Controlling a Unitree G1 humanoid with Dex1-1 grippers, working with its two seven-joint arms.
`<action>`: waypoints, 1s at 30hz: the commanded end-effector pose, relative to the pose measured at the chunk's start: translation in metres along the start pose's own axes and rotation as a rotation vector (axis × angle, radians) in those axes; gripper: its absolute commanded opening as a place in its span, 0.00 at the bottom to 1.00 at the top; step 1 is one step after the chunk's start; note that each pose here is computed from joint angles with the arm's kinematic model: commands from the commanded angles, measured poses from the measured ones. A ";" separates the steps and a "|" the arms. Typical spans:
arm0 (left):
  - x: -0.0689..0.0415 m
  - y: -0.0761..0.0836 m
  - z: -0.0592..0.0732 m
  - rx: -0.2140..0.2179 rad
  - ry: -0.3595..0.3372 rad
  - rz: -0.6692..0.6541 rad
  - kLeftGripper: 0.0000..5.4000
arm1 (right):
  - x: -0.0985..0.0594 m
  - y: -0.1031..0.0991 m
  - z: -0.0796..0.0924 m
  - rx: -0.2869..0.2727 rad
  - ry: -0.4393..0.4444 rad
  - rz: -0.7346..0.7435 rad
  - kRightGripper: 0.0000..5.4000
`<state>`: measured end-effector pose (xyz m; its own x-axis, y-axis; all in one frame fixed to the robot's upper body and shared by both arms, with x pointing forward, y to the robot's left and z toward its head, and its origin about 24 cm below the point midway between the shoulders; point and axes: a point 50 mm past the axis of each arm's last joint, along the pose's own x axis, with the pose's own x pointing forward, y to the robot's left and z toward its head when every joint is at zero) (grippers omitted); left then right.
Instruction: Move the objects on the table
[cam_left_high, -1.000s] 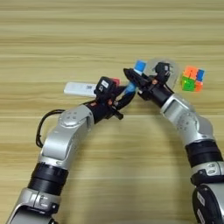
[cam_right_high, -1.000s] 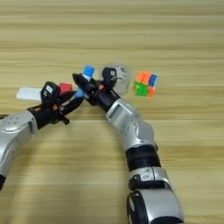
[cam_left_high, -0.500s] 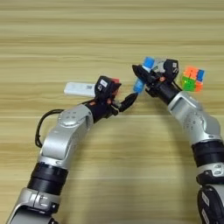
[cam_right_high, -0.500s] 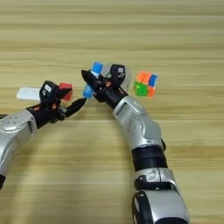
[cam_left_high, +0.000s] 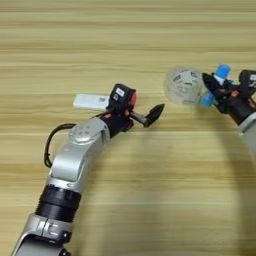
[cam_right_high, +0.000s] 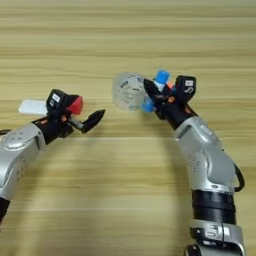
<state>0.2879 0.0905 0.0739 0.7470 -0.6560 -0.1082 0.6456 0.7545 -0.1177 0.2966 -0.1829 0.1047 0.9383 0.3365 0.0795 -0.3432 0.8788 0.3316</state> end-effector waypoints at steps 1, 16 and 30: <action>-0.001 0.012 0.012 0.025 -0.059 0.074 1.00 | -0.013 -0.011 0.010 -0.033 -0.006 -0.061 0.26; -0.009 0.067 0.028 0.112 -0.238 0.470 1.00 | -0.026 -0.043 0.008 -0.103 0.072 -0.261 0.26; -0.007 0.064 0.026 0.104 -0.239 0.447 1.00 | -0.028 -0.073 -0.009 -0.148 0.165 -0.373 0.26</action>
<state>0.3253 0.1453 0.0893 0.9640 -0.2482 0.0958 0.2504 0.9681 -0.0121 0.2899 -0.2504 0.0681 0.9839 0.0390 -0.1747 -0.0049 0.9816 0.1911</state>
